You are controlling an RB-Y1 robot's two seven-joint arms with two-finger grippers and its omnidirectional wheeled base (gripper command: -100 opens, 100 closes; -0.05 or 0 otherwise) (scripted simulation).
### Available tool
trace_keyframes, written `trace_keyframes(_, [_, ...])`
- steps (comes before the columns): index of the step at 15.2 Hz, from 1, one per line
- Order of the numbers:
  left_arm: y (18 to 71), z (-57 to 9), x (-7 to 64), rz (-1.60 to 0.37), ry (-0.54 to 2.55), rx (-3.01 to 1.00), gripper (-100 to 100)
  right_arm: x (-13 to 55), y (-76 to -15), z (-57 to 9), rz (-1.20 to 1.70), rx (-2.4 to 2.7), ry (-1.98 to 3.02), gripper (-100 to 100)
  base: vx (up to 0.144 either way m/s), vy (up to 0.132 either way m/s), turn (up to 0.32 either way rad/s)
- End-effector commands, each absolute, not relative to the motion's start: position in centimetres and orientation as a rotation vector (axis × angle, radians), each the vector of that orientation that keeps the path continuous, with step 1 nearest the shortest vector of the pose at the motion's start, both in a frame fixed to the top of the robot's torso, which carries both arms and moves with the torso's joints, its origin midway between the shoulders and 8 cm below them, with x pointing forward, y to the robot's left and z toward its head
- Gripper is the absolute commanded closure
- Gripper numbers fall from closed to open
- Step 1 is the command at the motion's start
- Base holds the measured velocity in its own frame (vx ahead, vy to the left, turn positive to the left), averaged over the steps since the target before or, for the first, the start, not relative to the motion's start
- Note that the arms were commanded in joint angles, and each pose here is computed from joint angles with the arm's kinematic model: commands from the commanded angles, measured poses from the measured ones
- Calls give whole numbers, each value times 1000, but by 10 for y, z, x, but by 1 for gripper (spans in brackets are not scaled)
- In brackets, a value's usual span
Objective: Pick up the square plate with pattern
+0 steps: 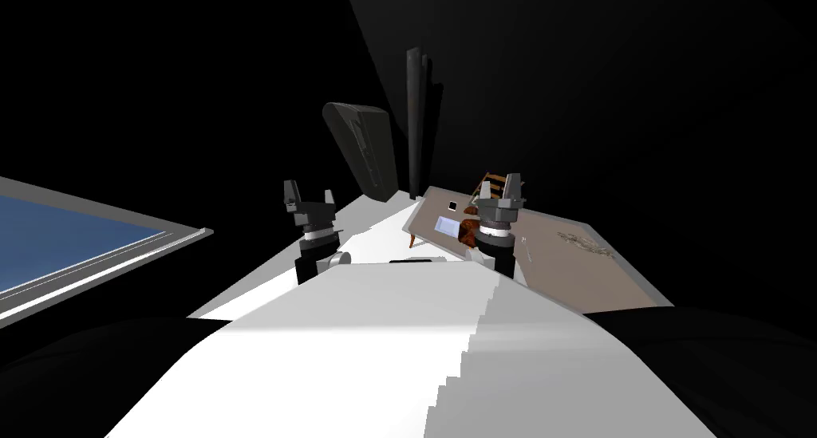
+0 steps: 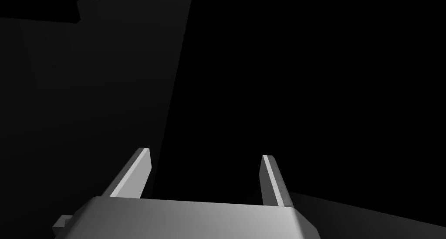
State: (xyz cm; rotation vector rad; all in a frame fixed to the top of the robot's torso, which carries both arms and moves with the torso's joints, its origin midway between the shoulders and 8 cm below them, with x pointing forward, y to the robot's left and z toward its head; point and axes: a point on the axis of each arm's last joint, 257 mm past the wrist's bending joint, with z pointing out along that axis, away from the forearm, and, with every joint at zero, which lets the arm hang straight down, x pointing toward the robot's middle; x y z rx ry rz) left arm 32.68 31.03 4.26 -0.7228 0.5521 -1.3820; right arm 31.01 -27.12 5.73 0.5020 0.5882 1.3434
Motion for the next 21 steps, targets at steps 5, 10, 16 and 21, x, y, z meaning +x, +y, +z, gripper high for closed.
trace_keyframes(5, [310, 43, 327, -1382, 552, -723, 0, 345, -254, 13, 1265, 492, 782, -100, 1, 6, 40])
trace_keyframes(10, [310, 43, 327, -1382, 552, -723, 0, 374, -243, -33, 1166, 482, 950, -100, 3, 9, 47])
trace_keyframes(16, [310, 43, 327, -1382, 552, -723, 0, 404, -233, -96, 1025, 458, 1152, -100, 3, 9, 48])
trace_keyframes(21, [310, 43, 327, -1382, 552, -723, 0, 422, -233, -156, 901, 441, 1316, -100, 4, 10, 57])
